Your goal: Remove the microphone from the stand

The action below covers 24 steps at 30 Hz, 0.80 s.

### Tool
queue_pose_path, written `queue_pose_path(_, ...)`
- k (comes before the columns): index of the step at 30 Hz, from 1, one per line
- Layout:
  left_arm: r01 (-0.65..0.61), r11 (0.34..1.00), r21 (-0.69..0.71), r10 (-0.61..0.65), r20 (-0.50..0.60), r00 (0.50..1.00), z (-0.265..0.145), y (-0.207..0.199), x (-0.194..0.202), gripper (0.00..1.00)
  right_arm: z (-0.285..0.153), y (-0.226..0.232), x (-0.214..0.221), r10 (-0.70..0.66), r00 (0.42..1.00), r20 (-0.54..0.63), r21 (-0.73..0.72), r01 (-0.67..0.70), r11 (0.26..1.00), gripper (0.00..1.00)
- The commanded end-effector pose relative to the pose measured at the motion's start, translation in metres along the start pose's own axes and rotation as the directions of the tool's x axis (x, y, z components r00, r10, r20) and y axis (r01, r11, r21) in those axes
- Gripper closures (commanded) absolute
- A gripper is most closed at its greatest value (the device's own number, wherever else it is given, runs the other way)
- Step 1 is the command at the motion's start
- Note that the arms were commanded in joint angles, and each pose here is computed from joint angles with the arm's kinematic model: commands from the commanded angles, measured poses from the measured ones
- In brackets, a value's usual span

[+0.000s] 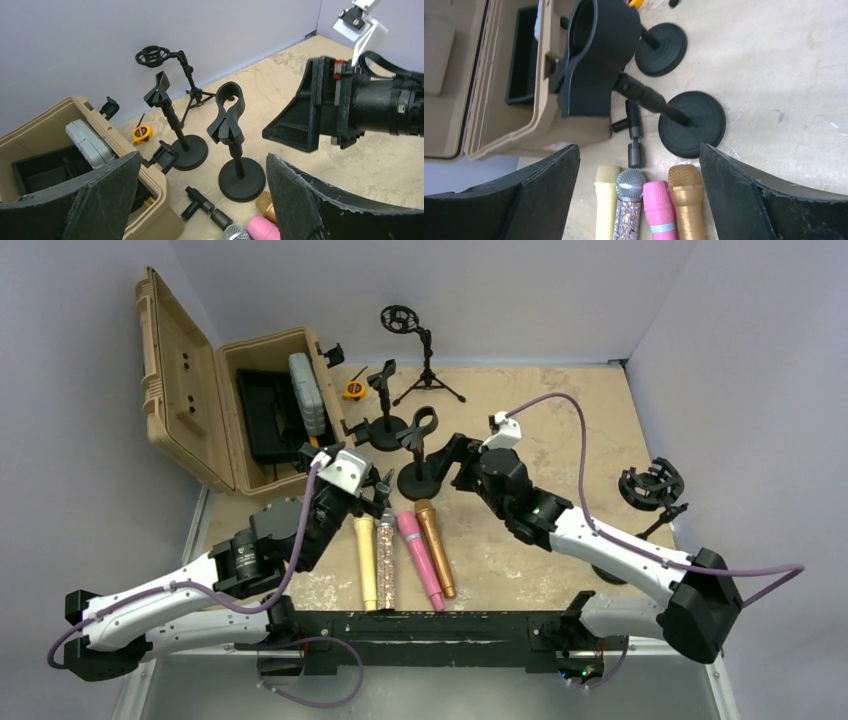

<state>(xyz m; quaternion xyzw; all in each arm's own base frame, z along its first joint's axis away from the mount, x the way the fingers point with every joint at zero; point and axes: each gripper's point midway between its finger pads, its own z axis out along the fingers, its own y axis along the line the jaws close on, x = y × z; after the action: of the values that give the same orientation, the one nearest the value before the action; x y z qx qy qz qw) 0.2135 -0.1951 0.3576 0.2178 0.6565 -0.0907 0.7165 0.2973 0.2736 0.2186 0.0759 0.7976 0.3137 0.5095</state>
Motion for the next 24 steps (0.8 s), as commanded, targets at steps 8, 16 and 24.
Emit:
queue_pose_path(8,0.072,0.997,0.029,-0.072,0.022,0.997,-0.003,-0.002,-0.009,0.08,-0.036,-0.025,-0.138,0.106,0.922,0.372,0.17,-0.18,0.969,0.01)
queue_pose_path(16,0.082,0.993,0.081,-0.083,0.007,0.997,-0.004,-0.012,-0.01,0.08,-0.082,-0.056,-0.201,0.148,0.824,0.547,0.288,-0.351,0.891,0.01)
queue_pose_path(24,0.099,0.99,0.105,-0.1,-0.001,0.995,-0.004,-0.018,-0.009,0.08,-0.136,-0.066,-0.242,0.159,0.718,0.677,0.314,-0.477,0.821,0.08)
